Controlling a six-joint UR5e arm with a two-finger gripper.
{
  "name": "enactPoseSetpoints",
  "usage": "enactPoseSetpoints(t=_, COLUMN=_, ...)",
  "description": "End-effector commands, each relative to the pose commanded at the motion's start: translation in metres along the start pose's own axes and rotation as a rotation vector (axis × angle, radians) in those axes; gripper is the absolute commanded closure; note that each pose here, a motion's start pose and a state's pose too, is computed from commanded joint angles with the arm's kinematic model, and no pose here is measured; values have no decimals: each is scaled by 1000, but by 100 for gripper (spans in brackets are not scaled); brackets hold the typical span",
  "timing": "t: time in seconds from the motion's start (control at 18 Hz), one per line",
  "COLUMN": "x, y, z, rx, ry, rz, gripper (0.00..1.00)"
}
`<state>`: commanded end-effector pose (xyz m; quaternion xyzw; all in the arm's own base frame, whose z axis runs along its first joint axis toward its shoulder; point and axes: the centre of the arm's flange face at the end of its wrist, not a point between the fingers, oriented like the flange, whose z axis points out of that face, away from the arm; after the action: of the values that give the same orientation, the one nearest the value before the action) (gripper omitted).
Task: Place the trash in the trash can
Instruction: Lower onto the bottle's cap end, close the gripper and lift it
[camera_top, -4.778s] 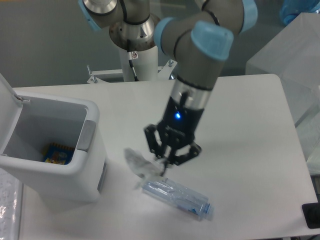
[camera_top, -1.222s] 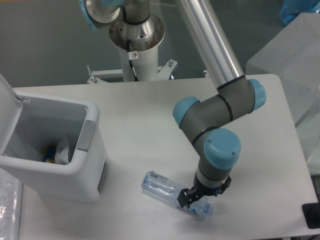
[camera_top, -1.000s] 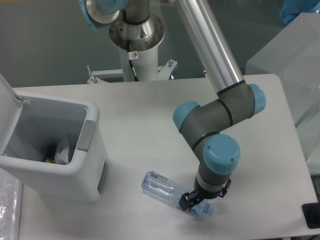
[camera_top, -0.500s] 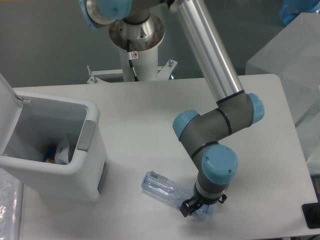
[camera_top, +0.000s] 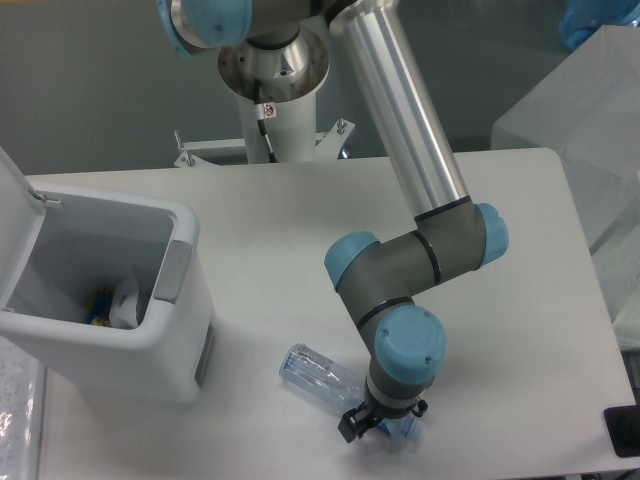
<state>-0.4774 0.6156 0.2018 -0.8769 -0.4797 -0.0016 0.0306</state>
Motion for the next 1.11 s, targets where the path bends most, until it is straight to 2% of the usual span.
enactPoseSetpoints(t=0.11, x=3, y=1, z=2, rx=0, ry=-1, rz=5, gripper=0)
enactPoseSetpoints(t=0.22, x=7, y=3, z=15, rx=-8, ry=-45, rz=26, gripper=1)
enactPoseSetpoints(t=0.33, x=10, y=3, z=20, rx=-9, ry=-50, rz=35, gripper=22)
enactPoseSetpoints(t=0.56, x=13, y=-9, z=24, rx=34, ry=-46, rz=20, gripper=47)
enactPoseSetpoints(t=0.61, x=14, y=-8, z=22, rx=36, ry=-45, rz=21, gripper=50)
enactPoseSetpoints(t=0.89, x=15, y=-13, z=9, rx=61, ry=-39, rz=21, gripper=52)
enactPoseSetpoints(t=1.0, x=16, y=-15, z=-9, rx=86, ry=-32, rz=27, gripper=52)
enactPoseSetpoints(t=1.11, x=17, y=-18, z=-45, rx=139, ry=-14, rz=34, gripper=52)
